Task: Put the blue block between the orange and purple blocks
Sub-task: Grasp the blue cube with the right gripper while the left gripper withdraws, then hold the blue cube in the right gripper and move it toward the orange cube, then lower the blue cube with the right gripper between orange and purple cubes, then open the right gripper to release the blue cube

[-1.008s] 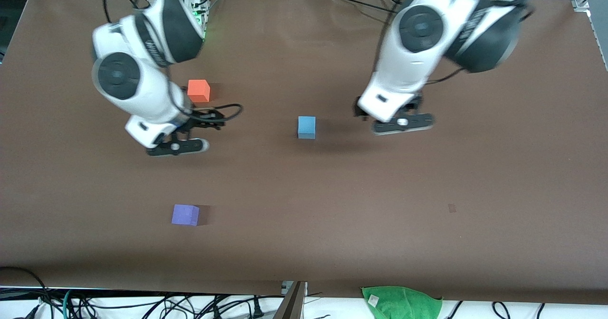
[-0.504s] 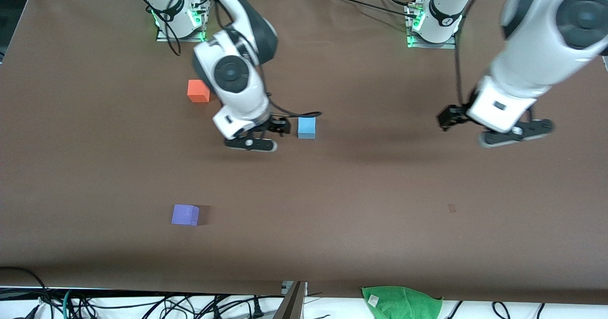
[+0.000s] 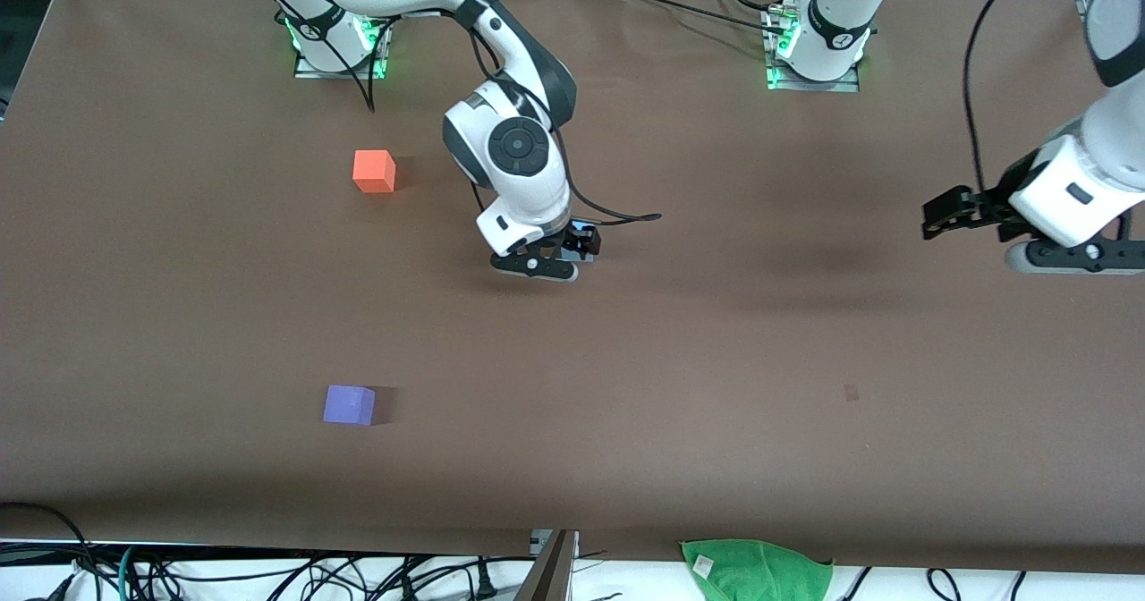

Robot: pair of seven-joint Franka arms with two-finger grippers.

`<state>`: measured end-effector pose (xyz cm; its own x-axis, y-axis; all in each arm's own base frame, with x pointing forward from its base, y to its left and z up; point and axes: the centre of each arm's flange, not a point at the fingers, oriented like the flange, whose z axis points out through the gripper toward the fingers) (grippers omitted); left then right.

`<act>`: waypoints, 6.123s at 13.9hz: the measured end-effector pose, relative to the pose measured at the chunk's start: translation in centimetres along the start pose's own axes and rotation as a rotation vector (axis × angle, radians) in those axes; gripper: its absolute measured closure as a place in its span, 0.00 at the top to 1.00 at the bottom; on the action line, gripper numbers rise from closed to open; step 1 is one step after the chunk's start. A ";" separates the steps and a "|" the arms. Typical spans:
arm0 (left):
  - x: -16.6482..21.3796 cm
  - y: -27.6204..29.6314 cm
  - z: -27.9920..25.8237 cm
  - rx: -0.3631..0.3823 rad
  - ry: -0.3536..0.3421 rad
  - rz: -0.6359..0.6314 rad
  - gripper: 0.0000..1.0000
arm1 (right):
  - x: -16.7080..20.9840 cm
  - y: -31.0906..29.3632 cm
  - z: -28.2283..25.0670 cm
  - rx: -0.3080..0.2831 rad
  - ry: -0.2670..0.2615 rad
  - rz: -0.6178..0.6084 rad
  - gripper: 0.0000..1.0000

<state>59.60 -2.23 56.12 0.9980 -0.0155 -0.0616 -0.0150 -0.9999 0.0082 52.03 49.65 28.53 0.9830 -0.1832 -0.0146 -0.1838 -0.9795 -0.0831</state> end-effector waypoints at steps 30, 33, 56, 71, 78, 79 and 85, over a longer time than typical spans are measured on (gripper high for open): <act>-2.9 3.1 0.1 0.075 0.051 0.004 1.00 | -3.6 -1.9 7.7 -0.063 0.018 -0.040 0.55; -2.9 3.1 0.1 0.075 0.052 0.001 1.00 | 0.3 0.6 2.9 -0.104 0.027 -0.072 0.55; -2.1 4.7 -0.1 0.067 0.078 -0.025 1.00 | 11.1 34.2 2.8 -0.109 -0.008 -0.148 0.55; -2.1 4.9 -0.2 0.066 0.081 -0.024 1.00 | 9.7 35.2 5.3 -0.121 -0.030 -0.171 0.60; -2.0 4.6 -0.4 0.065 0.083 -0.028 1.00 | 13.7 31.7 -2.7 -0.129 -0.122 -0.227 1.00; -2.0 4.7 -0.4 0.065 0.083 -0.027 1.00 | 14.3 31.5 -4.6 -0.130 -0.136 -0.246 1.00; -1.7 5.4 0.4 0.030 0.066 -0.024 1.00 | 16.9 32.3 -16.8 -0.146 -0.231 -0.303 1.00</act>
<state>57.77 -7.63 55.91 1.0000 0.0078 0.0048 0.0080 -0.9997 -0.0225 62.66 13.46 42.29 0.9638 0.1234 -0.2365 0.1328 -0.9908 0.0243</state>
